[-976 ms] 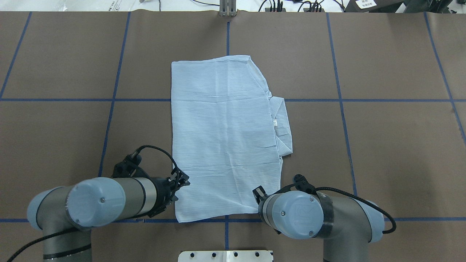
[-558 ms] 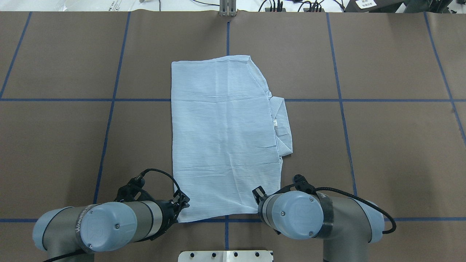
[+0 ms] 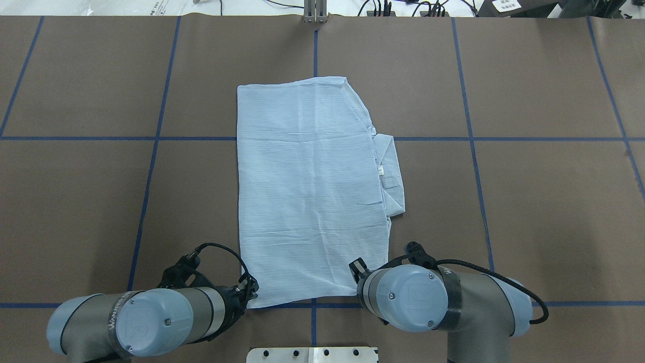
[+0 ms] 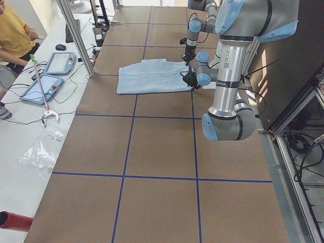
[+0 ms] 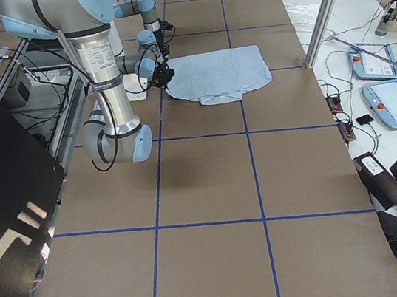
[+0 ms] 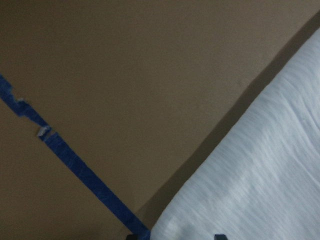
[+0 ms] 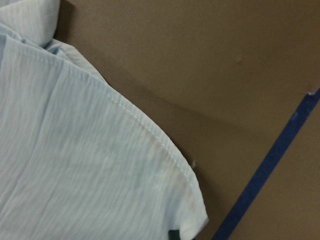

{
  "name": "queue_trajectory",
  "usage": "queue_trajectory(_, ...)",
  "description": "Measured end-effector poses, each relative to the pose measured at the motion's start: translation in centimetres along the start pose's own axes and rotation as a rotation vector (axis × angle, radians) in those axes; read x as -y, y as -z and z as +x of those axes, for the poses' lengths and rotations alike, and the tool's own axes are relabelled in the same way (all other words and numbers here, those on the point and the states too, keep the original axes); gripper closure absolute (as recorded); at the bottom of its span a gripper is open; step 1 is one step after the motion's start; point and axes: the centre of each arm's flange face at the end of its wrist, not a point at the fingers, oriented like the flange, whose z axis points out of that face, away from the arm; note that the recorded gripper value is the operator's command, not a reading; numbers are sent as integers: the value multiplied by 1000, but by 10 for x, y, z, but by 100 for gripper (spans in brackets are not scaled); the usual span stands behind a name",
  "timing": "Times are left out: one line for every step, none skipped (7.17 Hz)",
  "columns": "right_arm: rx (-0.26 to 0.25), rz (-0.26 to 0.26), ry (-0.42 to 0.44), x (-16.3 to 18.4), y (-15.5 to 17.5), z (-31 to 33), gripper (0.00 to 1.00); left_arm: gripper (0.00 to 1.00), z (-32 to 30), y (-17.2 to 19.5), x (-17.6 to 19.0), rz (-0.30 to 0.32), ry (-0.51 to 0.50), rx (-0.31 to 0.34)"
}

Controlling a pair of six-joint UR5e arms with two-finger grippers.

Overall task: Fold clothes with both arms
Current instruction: 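Lift the near end with both grippers and fold it over toward the far end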

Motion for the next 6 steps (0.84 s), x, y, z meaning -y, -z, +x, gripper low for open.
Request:
queue_trajectory(0,1,0,0,0,0,100,100,-1,0,-1,-1,15,1)
queue_trajectory(1,2,-1,1,0,0,100,100,0,0,-1,-3,23,-1)
queue_trajectory(2,2,-1,1,0,0,100,100,2,5,-2,-9,27,-8)
queue_trajectory(12,-2,-3,1,5,-3,100,100,8,19,-3,-25,31,-30)
queue_trajectory(33,-7,-12,5,20,-10,100,100,18,44,-1,-44,36,-66)
queue_trajectory(63,0,-30,15,43,-27,100,100,38,71,11,-52,45,-117)
